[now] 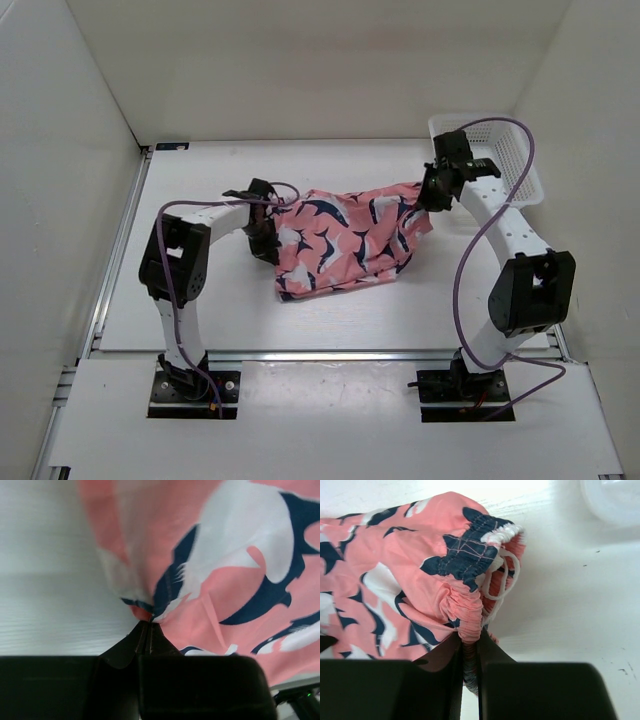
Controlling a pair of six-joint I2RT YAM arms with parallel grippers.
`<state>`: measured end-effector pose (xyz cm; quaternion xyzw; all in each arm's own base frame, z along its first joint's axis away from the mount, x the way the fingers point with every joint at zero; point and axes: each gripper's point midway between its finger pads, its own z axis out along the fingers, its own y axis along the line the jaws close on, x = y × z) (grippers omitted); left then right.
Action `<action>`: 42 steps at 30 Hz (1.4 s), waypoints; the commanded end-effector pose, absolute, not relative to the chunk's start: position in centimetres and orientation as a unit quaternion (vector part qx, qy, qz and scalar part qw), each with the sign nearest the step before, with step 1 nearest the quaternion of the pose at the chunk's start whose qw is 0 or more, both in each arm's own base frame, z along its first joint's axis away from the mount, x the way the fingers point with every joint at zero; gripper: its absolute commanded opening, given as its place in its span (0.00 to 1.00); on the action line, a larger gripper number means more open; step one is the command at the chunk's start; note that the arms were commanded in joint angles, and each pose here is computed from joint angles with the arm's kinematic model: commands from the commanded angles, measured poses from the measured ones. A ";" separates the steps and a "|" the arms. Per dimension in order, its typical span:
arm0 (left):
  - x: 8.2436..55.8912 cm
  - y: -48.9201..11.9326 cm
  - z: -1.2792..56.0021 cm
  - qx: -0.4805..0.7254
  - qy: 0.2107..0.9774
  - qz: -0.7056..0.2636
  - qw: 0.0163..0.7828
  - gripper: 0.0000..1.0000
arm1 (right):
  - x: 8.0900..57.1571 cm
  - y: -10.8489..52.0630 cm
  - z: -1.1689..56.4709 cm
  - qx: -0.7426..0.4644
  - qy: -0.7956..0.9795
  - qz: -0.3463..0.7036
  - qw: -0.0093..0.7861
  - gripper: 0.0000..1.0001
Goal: Fold and stack the shorts
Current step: Fold the shorts
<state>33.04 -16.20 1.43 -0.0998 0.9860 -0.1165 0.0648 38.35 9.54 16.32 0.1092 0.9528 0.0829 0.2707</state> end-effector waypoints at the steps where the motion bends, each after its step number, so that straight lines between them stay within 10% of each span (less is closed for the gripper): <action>1: 32.9 -19.8 3.9 -0.077 0.982 -0.146 0.089 0.11 | 38.4 10.1 19.6 0.077 0.950 0.080 0.293 0.00; 16: 34.1 -16.2 8.6 -0.104 0.970 -0.168 0.144 0.44 | 39.0 11.6 20.5 0.034 0.955 0.072 0.286 0.00; 24: 37.1 -14.3 6.1 -0.122 0.974 -0.136 0.135 0.10 | 39.6 12.0 20.8 0.033 0.953 0.078 0.290 0.00; 42: 38.2 -15.9 2.1 -0.106 0.981 -0.129 0.101 0.10 | 39.3 21.8 21.4 -0.019 0.951 0.132 0.279 0.00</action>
